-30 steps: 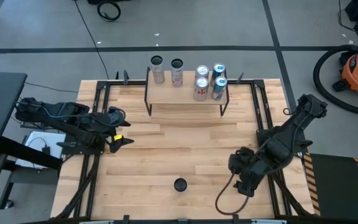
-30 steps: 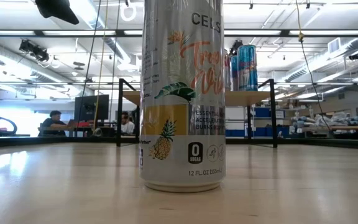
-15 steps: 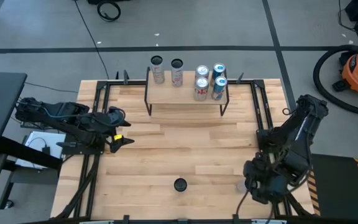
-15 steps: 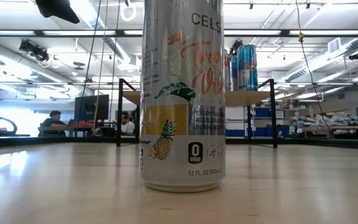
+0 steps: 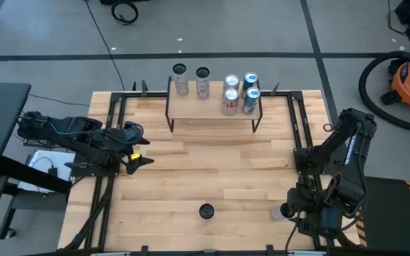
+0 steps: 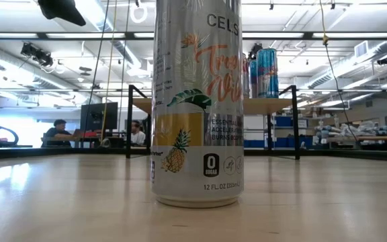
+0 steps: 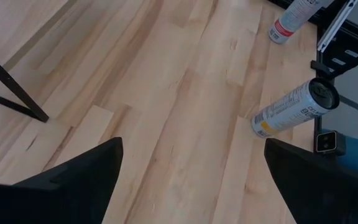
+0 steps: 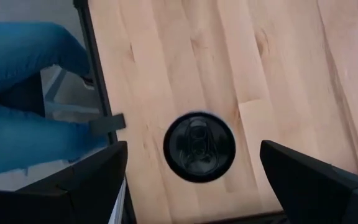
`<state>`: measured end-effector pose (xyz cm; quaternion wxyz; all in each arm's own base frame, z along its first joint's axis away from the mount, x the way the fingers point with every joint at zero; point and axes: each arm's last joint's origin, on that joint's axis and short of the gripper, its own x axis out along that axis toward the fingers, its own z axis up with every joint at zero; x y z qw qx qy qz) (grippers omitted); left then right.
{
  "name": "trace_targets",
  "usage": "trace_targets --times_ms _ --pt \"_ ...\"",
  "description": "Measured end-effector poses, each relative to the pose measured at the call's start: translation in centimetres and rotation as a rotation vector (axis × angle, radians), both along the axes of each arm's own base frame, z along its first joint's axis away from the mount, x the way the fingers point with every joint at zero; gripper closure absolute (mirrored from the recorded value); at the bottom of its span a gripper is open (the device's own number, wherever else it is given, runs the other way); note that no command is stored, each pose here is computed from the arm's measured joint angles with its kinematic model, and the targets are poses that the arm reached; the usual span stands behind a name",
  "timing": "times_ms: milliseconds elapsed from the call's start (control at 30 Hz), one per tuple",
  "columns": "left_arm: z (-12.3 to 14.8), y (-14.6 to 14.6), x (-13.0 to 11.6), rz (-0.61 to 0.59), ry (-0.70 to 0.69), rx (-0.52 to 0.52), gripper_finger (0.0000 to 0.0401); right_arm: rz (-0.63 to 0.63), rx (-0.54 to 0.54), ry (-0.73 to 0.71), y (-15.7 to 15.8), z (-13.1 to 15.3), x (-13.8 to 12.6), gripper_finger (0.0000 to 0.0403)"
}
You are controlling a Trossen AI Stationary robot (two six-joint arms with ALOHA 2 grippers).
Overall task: Place canned beverage on shelf
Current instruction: Put the white soda can aligned with the other white soda can on the shelf
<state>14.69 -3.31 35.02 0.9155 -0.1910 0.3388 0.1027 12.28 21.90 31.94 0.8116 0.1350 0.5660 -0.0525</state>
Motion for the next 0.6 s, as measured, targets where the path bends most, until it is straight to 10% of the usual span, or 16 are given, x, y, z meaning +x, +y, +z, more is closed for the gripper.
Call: trace_targets --times_ms 600 --pt "0.0 0.0 0.0 0.000 0.001 0.002 0.0007 -0.093 0.054 0.055 0.4 -3.7 0.1 0.0028"
